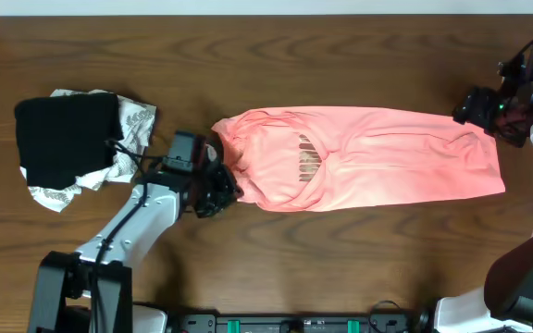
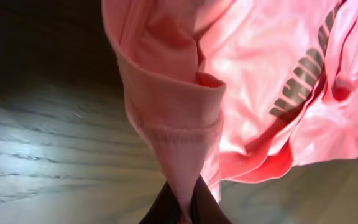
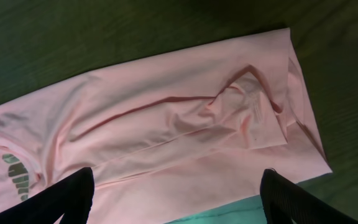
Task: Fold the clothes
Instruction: 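Lower the left gripper onto the t-shirt's left end near the collar, then grasp the t-shirt's left end with left gripper, right end with right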
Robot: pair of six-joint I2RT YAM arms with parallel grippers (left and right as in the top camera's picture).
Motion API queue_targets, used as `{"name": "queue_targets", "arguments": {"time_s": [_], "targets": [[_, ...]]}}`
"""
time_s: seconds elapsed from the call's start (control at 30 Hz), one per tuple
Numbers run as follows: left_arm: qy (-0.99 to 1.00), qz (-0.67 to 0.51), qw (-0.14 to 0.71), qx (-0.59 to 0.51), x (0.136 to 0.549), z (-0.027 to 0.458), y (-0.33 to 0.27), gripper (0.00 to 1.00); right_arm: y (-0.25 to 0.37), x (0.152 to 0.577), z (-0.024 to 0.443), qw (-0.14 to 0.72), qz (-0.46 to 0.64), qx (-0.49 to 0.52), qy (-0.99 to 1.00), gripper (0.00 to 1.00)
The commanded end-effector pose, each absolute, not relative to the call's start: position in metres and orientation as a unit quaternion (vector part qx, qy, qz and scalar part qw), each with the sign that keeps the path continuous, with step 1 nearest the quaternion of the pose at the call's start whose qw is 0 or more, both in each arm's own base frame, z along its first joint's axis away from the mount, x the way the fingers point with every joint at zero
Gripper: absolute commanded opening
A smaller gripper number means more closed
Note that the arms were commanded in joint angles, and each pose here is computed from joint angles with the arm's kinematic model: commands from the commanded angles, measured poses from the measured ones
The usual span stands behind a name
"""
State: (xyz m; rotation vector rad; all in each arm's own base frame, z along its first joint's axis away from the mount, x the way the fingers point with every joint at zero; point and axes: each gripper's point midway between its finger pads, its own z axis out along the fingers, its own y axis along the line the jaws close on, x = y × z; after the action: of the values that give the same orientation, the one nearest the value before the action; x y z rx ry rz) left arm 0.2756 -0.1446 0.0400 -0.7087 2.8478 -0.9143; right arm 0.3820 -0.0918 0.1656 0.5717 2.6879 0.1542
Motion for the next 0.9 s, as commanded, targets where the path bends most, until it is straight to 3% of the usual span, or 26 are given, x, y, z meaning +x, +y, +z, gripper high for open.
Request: {"name": "queue_targets", "arguments": {"time_s": [0.0, 0.23, 0.43, 0.5, 0.57, 0.73, 0.87], "targets": [[0.92, -0.305, 0.051, -0.241, 0.287, 0.048, -0.134, 0.06, -0.096, 0.38, 0.169, 0.197, 0.046, 0.211, 0.956, 0.84], [0.894, -0.305, 0.049, -0.325, 0.297, 0.049, -0.109, 0.06, -0.099, 0.379, 0.168, 0.195, 0.037, 0.213, 0.957, 0.82], [0.878, -0.308, 0.043, -0.363, 0.301, 0.049, -0.108, 0.06, -0.098, 0.372, 0.16, 0.179, 0.037, 0.215, 0.96, 0.73], [0.877, -0.308, 0.052, -0.364, 0.305, 0.05, -0.107, 0.06, -0.096, 0.369, 0.154, 0.17, 0.038, 0.217, 0.96, 0.64], [0.873, -0.301, 0.056, -0.379, 0.307, 0.049, -0.104, 0.06, -0.095, 0.364, 0.147, 0.16, 0.039, 0.219, 0.962, 0.63], [0.864, -0.284, 0.059, -0.413, 0.309, 0.045, -0.096, 0.06, -0.09, 0.349, 0.124, 0.128, 0.044, 0.235, 0.963, 0.41], [0.848, -0.244, 0.079, -0.464, 0.313, 0.039, -0.079, 0.06, -0.087, 0.34, 0.105, 0.11, 0.046, 0.246, 0.962, 0.14]]}}
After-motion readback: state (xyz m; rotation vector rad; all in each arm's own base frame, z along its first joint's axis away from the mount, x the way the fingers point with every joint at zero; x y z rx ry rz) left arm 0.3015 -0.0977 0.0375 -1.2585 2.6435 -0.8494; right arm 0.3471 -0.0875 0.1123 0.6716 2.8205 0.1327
